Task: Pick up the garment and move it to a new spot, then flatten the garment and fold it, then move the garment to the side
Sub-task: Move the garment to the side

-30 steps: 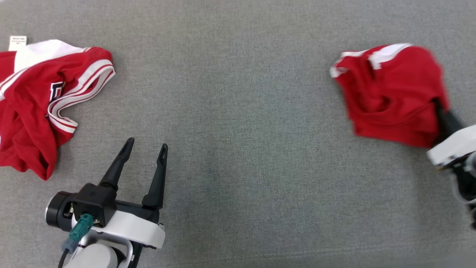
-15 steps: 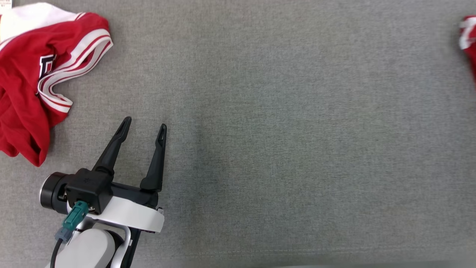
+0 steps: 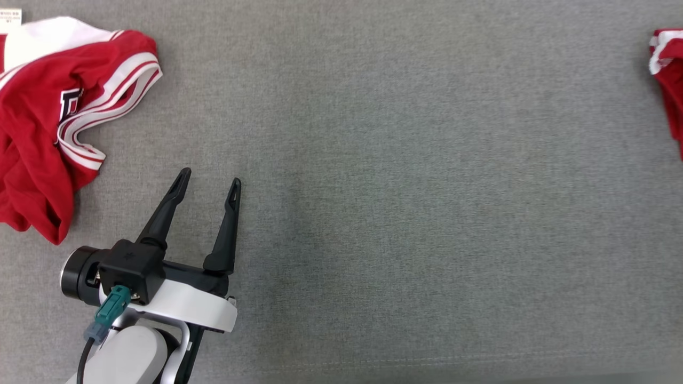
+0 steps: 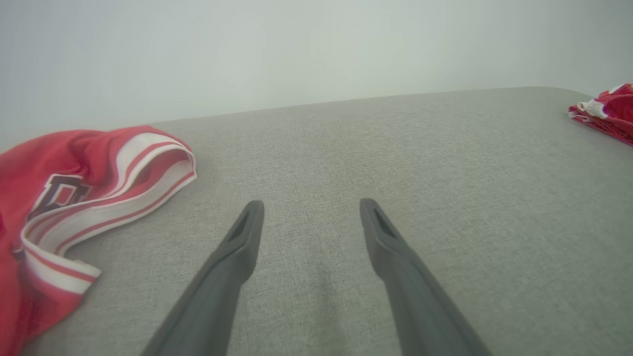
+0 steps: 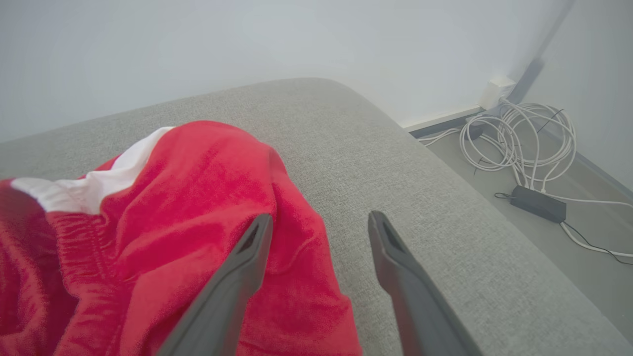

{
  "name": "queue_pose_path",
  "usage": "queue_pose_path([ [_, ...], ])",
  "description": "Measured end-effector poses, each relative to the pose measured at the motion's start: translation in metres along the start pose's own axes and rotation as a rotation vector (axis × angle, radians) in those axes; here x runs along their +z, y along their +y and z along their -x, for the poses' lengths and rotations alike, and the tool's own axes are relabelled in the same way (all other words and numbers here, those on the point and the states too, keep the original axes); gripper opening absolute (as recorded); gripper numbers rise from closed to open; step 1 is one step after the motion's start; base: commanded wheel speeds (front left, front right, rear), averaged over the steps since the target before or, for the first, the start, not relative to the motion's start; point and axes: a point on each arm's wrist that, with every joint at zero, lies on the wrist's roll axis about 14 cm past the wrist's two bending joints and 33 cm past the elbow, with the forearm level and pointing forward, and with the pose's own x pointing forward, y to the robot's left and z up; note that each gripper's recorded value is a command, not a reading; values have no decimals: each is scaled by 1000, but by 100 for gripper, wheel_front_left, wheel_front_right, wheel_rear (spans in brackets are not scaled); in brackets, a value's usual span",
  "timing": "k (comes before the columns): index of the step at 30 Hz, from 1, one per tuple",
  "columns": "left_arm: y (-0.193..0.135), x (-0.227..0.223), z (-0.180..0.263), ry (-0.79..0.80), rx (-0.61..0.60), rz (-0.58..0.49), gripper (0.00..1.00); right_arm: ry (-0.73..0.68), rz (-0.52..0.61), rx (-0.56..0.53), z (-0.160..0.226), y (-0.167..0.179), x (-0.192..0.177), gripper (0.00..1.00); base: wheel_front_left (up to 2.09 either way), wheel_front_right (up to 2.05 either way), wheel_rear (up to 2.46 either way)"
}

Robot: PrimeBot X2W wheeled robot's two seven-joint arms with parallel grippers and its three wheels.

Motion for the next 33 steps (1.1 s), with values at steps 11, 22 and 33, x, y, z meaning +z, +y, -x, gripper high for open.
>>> queue_pose_path([
  [11,-12,27,10,-62,-28,-15,100,-237,-16,139,63,38,38,100,0,0,0],
  [22,9,44,39,-89,68,22,100,-396,-7,335,159,126,36,100,0,0,0],
  [33,38,36,86,-74,233,86,100,-431,7,410,216,152,25,100,0,0,0],
])
